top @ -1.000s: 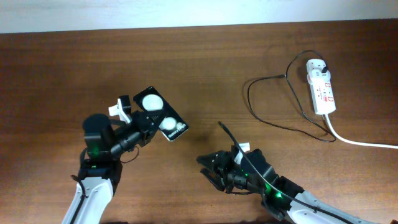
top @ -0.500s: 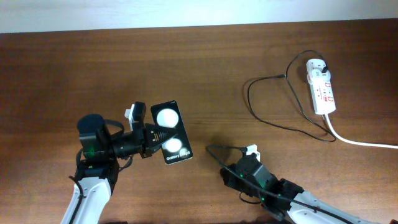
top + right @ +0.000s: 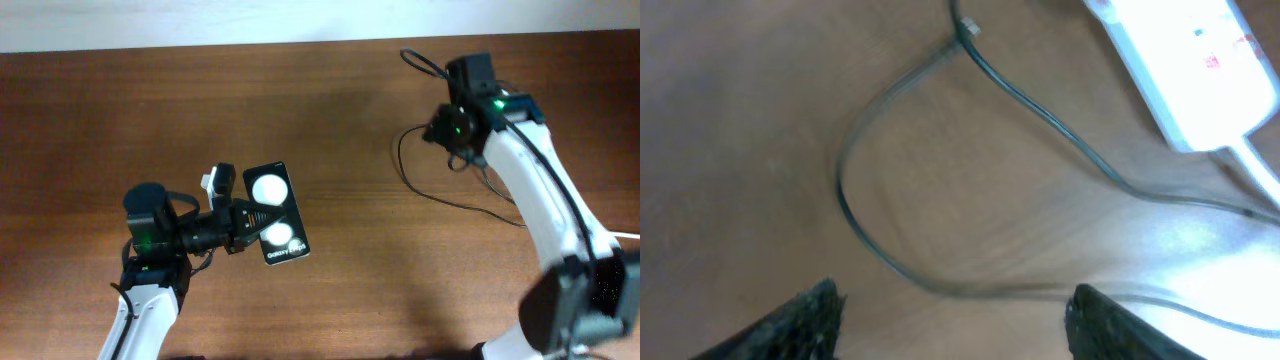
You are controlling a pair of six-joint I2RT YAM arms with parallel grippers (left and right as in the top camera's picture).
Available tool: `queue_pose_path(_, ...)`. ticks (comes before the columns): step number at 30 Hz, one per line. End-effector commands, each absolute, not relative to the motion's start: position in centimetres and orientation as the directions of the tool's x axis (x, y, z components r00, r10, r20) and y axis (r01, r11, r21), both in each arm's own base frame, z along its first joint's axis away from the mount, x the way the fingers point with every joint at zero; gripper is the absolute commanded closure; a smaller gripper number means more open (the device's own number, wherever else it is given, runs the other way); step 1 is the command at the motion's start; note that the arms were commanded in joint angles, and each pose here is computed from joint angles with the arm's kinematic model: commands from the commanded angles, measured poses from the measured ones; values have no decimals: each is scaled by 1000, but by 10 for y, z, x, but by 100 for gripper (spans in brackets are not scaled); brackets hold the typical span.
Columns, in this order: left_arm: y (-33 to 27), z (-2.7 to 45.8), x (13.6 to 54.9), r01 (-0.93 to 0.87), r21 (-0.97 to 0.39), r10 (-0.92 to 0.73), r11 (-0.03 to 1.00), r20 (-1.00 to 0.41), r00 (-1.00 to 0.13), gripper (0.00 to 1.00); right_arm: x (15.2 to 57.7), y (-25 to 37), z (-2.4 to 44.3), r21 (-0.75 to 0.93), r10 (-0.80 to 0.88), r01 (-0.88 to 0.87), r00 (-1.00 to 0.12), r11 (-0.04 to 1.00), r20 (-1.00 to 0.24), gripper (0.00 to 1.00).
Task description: Plug charger to phone and switch on socket
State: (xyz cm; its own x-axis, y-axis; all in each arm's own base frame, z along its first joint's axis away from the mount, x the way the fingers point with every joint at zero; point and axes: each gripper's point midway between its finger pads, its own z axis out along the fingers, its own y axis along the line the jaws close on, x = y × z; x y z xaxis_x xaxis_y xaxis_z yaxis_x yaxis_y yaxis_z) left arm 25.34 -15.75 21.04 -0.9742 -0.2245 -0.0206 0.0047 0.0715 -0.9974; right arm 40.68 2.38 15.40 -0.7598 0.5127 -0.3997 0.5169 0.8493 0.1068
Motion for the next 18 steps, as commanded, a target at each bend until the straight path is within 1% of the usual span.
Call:
queue_pose_path(1, -157, 223, 253, 71, -995, -212, 72, -84, -974, 100, 453, 28, 115, 130, 508, 503, -755, 854, -414, 19)
queue_pose_path(3, -157, 223, 253, 71, -995, -212, 72, -84, -974, 100, 477, 32, 93, 152, 510, 498, -740, 853, -438, 18)
queue_pose_path(4, -157, 223, 253, 71, -995, -212, 72, -84, -974, 100, 490, 33, 74, 161, 511, 496, -734, 853, -447, 18)
queue_pose_path(8, -157, 222, 253, 71, -995, -213, 72, -85, -973, 100, 508, 35, 21, 153, 514, 503, -739, 851, -436, 19)
queue_pose_path(10, -157, 223, 253, 71, -995, -213, 72, -85, -973, 100, 513, 35, 1, 157, 530, 518, -731, 841, -430, 23)
queue_pose_path(11, -157, 223, 253, 71, -995, -213, 72, -85, -973, 100, 515, 35, -5, 160, 534, 521, -727, 838, -431, 28)
queue_pose_path(12, -157, 223, 253, 71, -995, -213, 72, -85, -973, 100, 516, 34, -8, 162, 545, 533, -718, 830, -433, 36)
queue_pose_path(14, -157, 223, 253, 71, -995, -213, 72, -85, -973, 100, 517, 35, -11, 163, 545, 532, -718, 831, -434, 62)
queue_pose_path(17, -157, 222, 253, 71, -995, -213, 72, -85, -973, 100, 506, 34, -16, 131, 538, 535, -741, 835, -402, 85)
queue_pose_path(18, -157, 222, 253, 71, -995, -213, 72, -85, -973, 100, 502, 34, -18, 120, 537, 537, -750, 835, -387, 88)
